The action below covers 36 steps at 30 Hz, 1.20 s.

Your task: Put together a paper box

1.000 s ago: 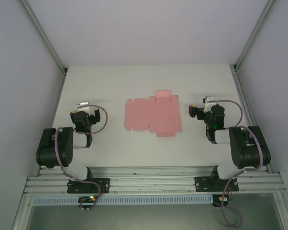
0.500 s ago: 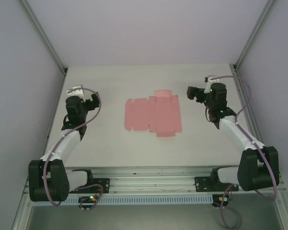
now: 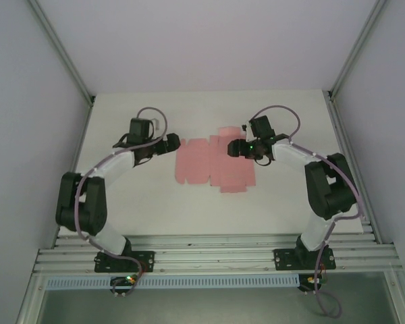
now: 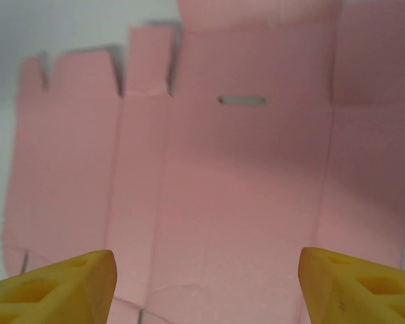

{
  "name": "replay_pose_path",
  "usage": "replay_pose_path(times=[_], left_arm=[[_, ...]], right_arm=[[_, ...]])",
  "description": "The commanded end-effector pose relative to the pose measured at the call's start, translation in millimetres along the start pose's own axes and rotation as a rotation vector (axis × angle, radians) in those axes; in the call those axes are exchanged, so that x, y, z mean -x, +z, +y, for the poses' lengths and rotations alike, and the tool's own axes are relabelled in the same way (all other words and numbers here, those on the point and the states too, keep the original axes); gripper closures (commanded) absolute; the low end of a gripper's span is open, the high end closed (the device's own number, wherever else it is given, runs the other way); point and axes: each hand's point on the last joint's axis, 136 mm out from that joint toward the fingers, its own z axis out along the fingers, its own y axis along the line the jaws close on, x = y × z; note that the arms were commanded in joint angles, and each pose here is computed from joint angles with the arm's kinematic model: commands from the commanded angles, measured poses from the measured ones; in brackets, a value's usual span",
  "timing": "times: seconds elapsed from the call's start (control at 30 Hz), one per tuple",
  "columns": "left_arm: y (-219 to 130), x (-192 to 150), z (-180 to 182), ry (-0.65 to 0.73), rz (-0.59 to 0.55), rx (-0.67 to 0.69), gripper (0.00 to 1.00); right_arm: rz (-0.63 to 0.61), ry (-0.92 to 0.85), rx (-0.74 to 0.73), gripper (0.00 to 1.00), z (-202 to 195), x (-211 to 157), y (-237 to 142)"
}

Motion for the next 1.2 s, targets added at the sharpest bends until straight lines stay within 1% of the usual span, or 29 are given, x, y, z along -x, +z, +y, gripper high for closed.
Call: replay_pose_path(times=[0.0,0.1,0.27,0.43,0.53,0.73,0.87,0.97,1.03,1.1,1.17], left_arm=[[9.6,-27.1,-17.4,-0.059,0.175,-0.069,0.0],[24.1,-35.4,-25.3,-0.09,0.25,-0.126,0.0],[41.4,-50.7,-20.8,-0.127,0.363,-0.112,0.0],[49.6,-60.3,-25.5,-0.142,0.419,-0.154,0.0],[53.1,-64.5,-24.6,-0.151,0.435,-0.156,0.0],[57.0,-70.7,-38.1,-0.156,0.476,-0.238,0.0],[53.7,-64.3,-57.1,-0.155,0.46,-0.355,0.01],[44.6,-51.6,-71.0,-0.154,0.398,-0.452,0.03],[36.4,-44.0,-76.3,-0.142,0.357,-0.483,0.05],[30.1,-40.6,-77.4,-0.115,0.328,-0.47,0.1],[27.6,-40.6,-74.7,-0.088,0.318,-0.436,0.19]], right_arm=[[0.083,0.057,-0.021,0.29,-14.2,-14.2,11.2],[0.12,0.08,-0.032,0.31,-25.5,-24.5,23.6],[0.161,0.088,-0.08,0.32,-43.4,-40.4,35.9],[0.175,0.093,-0.103,0.32,-54.6,-48.5,40.8],[0.191,0.105,-0.11,0.34,-58.9,-54.1,42.6],[0.209,0.096,-0.108,0.34,-61.9,-63.5,43.9],[0.209,0.101,-0.096,0.34,-61.9,-67.6,45.3],[0.209,0.11,-0.082,0.34,-61.5,-69.5,47.4],[0.207,0.117,-0.076,0.34,-61.7,-69.7,46.9],[0.204,0.123,-0.067,0.34,-61.8,-69.7,46.1],[0.195,0.124,-0.055,0.34,-61.0,-68.6,45.3]])
